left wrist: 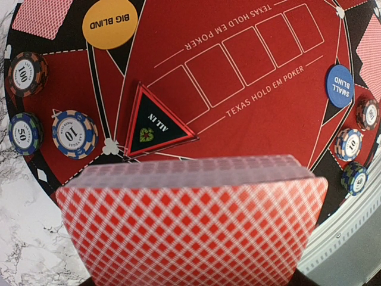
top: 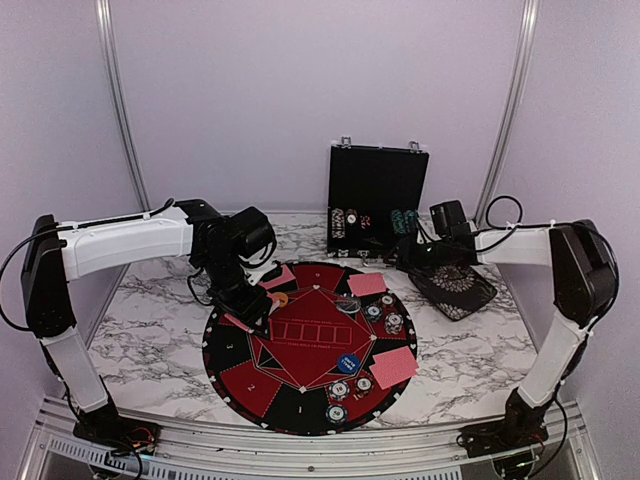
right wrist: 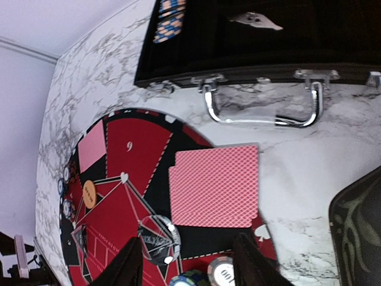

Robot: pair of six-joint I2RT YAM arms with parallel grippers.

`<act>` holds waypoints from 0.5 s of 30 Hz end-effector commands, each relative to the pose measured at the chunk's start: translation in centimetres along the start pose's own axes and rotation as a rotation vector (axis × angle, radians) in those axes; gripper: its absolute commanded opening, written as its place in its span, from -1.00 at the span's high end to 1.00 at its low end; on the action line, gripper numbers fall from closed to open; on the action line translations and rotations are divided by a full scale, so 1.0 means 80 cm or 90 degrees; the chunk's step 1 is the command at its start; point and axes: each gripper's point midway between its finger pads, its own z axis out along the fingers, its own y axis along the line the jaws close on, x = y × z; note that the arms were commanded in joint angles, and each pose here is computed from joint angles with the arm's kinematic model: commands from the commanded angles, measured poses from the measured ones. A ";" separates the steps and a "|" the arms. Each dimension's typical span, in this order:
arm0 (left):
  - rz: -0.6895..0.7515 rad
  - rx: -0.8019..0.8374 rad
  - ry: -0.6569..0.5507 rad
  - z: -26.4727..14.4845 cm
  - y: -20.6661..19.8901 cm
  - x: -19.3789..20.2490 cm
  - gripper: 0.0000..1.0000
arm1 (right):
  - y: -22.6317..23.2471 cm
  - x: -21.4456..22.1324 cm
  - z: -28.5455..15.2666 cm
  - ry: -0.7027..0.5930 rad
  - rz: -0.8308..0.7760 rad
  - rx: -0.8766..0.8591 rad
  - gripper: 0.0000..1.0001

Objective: Distribute texas hold em gaming equipment
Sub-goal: Adjust the poker card at the face-down deck piles.

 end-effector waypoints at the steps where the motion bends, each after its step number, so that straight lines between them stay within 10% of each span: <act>1: 0.007 0.007 -0.010 -0.009 -0.005 -0.007 0.01 | 0.073 -0.007 -0.017 -0.008 -0.027 -0.102 -0.10; 15: 0.007 0.007 -0.011 -0.011 -0.009 -0.008 0.01 | 0.218 0.075 0.002 0.102 -0.032 -0.334 -0.39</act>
